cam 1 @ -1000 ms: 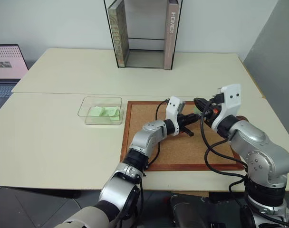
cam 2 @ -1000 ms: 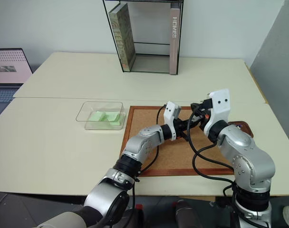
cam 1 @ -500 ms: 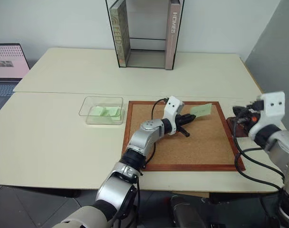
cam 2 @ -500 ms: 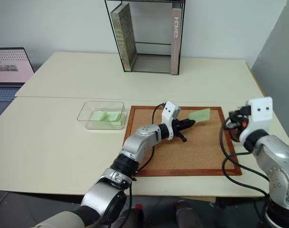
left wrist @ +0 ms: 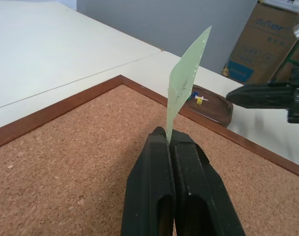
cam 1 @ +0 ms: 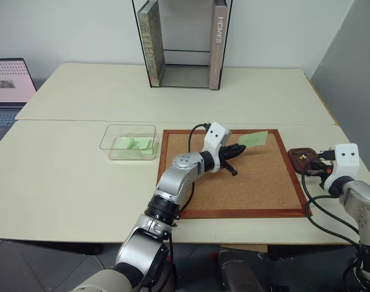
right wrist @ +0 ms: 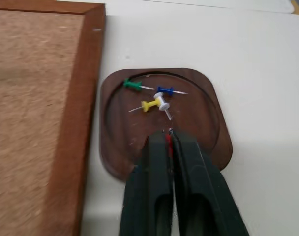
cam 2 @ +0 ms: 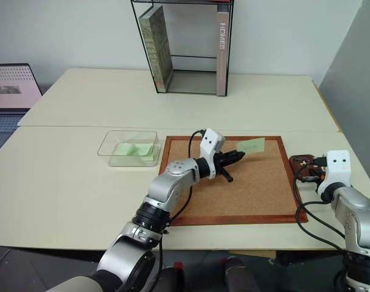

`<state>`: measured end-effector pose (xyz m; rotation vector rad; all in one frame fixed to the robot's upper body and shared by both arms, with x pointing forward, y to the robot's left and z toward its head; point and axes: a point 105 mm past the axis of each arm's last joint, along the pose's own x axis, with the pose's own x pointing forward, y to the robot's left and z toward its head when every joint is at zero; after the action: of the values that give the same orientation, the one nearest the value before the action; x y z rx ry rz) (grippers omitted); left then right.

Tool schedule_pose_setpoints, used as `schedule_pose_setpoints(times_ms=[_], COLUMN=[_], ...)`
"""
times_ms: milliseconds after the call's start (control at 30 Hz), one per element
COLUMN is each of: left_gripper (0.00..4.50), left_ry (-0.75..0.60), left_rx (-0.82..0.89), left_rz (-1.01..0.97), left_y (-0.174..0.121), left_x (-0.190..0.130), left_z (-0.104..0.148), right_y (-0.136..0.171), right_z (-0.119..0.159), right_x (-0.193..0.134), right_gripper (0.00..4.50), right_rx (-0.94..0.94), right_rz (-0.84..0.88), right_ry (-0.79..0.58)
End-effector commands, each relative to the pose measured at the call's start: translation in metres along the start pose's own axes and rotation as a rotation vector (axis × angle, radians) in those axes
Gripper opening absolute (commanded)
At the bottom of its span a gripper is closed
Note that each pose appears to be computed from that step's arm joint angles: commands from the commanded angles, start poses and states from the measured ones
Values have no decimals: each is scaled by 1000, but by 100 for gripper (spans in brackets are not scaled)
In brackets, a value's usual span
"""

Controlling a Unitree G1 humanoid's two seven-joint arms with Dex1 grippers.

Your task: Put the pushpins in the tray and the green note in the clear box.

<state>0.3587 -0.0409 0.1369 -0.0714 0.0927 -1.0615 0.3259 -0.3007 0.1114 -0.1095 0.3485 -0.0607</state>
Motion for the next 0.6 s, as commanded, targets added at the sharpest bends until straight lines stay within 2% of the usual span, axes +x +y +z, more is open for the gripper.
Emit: schedule_pose_setpoints(times_ms=[33,267,500,600], left_gripper=[0,0,0,0], left_ry=[-46,-51,-47,-48], left_rx=[39,43,44,44], left_rz=[-16,-14,-19,-21], left_y=[-8,-7,-8,-8], left_x=[2,2,2,3], left_z=[16,17,16,16], right_y=[-8,-6,-5,-7], right_z=[14,16,10,8], right_x=[8,11,11,11], right_gripper=[128,299,445,449], right_rx=[-12,9,-46,-85], right_rz=[-23,-4,-17,-32], right_ry=[-61,-73,-53,-45])
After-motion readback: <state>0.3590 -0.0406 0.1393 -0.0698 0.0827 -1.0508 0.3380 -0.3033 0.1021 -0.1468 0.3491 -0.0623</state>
